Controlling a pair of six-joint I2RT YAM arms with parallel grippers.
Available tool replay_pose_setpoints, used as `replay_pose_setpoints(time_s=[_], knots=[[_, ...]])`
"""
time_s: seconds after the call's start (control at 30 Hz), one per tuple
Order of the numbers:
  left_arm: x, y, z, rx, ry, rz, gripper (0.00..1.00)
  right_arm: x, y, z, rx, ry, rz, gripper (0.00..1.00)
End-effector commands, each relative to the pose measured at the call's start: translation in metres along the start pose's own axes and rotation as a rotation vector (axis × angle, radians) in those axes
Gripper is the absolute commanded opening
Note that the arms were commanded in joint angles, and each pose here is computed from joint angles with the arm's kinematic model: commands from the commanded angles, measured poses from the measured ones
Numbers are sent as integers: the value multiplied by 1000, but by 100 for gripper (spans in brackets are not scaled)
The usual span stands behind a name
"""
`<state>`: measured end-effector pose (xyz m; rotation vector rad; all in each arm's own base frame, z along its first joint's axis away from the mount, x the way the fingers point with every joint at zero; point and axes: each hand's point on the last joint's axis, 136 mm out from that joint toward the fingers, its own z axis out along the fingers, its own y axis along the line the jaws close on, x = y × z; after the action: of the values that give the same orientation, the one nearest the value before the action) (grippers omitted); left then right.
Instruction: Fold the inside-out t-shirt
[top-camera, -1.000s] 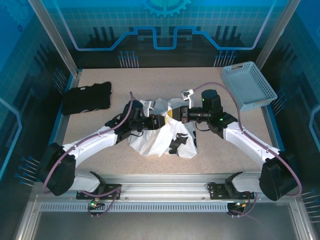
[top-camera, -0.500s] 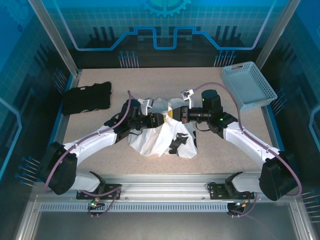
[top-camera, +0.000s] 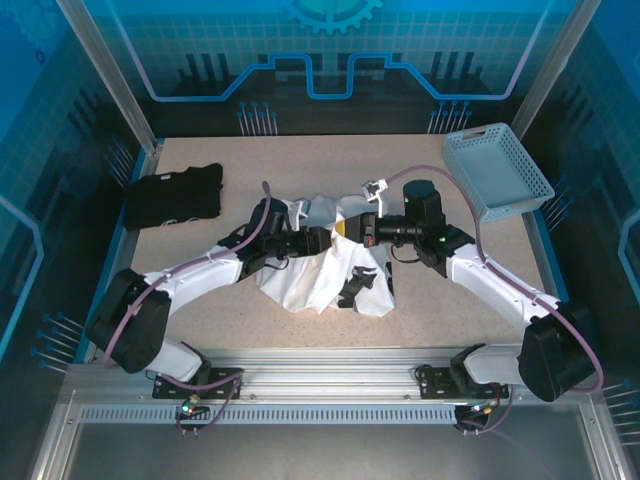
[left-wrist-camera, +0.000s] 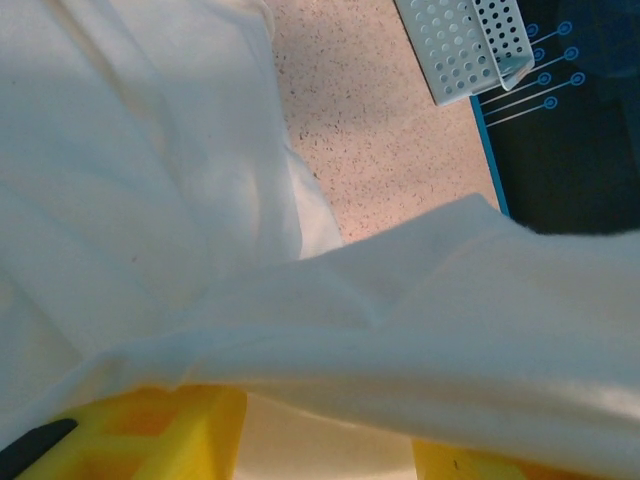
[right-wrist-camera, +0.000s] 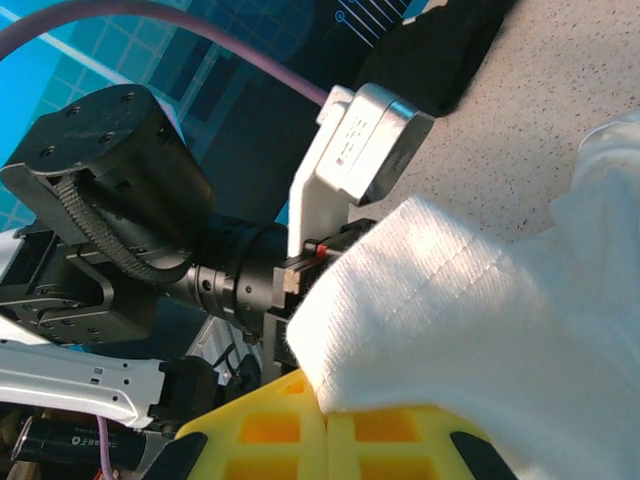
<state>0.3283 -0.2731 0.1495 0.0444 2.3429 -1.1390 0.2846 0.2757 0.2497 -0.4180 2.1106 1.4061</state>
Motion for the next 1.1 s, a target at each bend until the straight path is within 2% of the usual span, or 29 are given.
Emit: replay_pose_setpoints(time_s=[0.0,0.17,0.23,0.4,0.43,0.6,0.67,0.87,1.07], knots=[[-22,-17,2,53,-42,28,47,4,6,2,-34,8,-6,0],[-30,-32,9,120,-40,49,39,4,5,0,-24,6,-12,0],[-32,-37,11,148,-35,58,32,4,5,-2,-16,4,-15,0],[-31,-47,6,194,-31,125,2,3,2,-11,20,7,-33,0],[-30,-50,2,202,-29,142,0,2,0,-15,38,7,-35,0],[-14,-71,-33,269,-6,291,0,-7,-9,-43,152,18,-67,2],[-8,-77,-49,289,-14,330,0,-6,-8,-47,157,47,-83,3],[11,-100,-93,376,-2,357,0,1,4,-48,108,148,-111,4],[24,-137,-124,578,40,388,0,3,3,-40,87,166,-111,6]])
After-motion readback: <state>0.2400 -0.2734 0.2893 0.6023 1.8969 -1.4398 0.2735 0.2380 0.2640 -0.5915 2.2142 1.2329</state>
